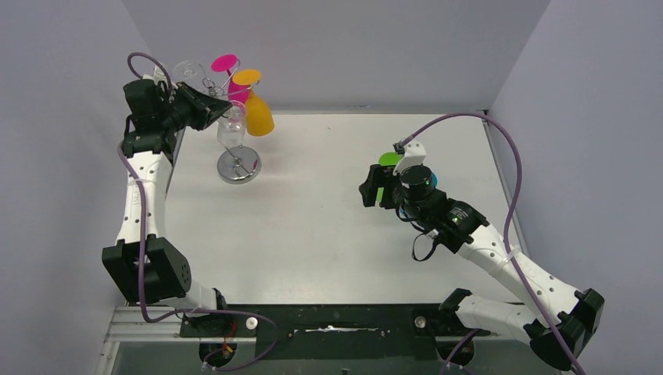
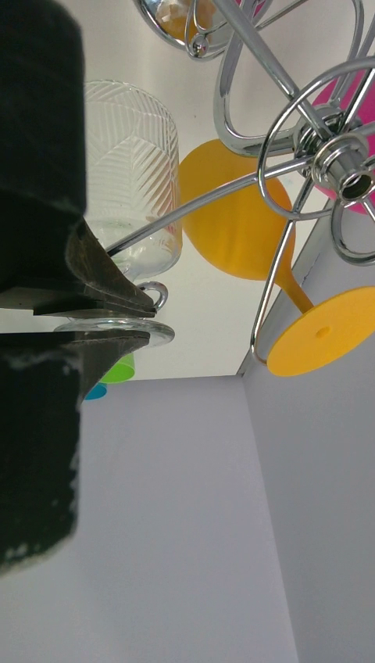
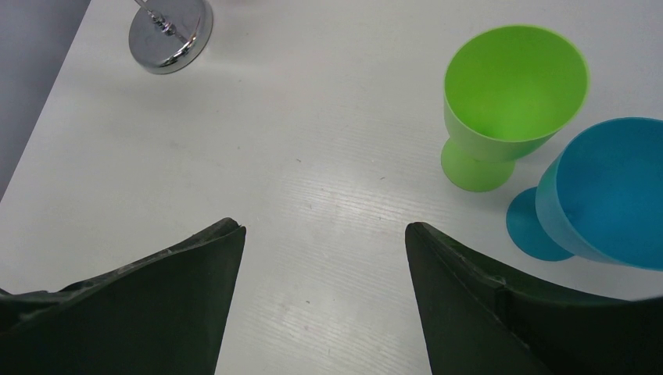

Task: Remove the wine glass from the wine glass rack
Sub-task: Pick up the wine glass from the wine rack.

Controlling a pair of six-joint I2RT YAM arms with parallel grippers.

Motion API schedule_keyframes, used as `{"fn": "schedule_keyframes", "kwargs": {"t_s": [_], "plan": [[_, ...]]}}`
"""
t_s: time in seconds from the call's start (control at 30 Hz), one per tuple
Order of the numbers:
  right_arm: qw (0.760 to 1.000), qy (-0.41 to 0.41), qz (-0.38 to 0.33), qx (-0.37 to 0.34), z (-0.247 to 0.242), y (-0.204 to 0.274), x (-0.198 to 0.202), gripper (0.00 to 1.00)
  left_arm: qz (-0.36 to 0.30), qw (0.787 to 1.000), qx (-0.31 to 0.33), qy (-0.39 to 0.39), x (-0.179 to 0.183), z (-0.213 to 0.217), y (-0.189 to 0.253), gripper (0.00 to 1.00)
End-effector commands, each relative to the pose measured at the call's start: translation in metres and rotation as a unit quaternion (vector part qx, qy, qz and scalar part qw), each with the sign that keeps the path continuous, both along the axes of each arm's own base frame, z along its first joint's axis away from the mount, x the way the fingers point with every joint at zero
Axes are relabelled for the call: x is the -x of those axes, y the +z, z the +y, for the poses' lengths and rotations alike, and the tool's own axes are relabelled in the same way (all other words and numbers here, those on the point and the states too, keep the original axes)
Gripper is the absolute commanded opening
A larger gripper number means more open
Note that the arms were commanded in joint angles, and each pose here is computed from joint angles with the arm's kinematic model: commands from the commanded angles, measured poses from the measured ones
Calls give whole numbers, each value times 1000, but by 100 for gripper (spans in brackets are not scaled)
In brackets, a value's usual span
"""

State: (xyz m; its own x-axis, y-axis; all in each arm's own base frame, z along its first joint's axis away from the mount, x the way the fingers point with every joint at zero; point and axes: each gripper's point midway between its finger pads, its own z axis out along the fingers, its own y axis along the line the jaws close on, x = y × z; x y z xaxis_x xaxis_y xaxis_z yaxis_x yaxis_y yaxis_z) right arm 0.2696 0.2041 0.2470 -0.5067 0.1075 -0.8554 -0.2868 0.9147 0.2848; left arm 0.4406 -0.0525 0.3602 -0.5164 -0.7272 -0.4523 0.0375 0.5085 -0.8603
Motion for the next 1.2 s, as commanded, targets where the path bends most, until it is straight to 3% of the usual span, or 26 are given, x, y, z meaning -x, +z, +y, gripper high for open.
{"fn": "schedule_keyframes", "kwargs": {"t_s": [0.0,0.77,1.17], "plan": [[1000,-14,-20,-17,0,15,-8,77,-87,996,-25,-17,14,-2,58,0],[1000,-4,-15,-9,1,15,-8,77,-85,996,-35,0,29,11,59,0],[1000,-13,-16,-9,0,16,-11,77,-116,992,-18,54,5,30,82,0]]}}
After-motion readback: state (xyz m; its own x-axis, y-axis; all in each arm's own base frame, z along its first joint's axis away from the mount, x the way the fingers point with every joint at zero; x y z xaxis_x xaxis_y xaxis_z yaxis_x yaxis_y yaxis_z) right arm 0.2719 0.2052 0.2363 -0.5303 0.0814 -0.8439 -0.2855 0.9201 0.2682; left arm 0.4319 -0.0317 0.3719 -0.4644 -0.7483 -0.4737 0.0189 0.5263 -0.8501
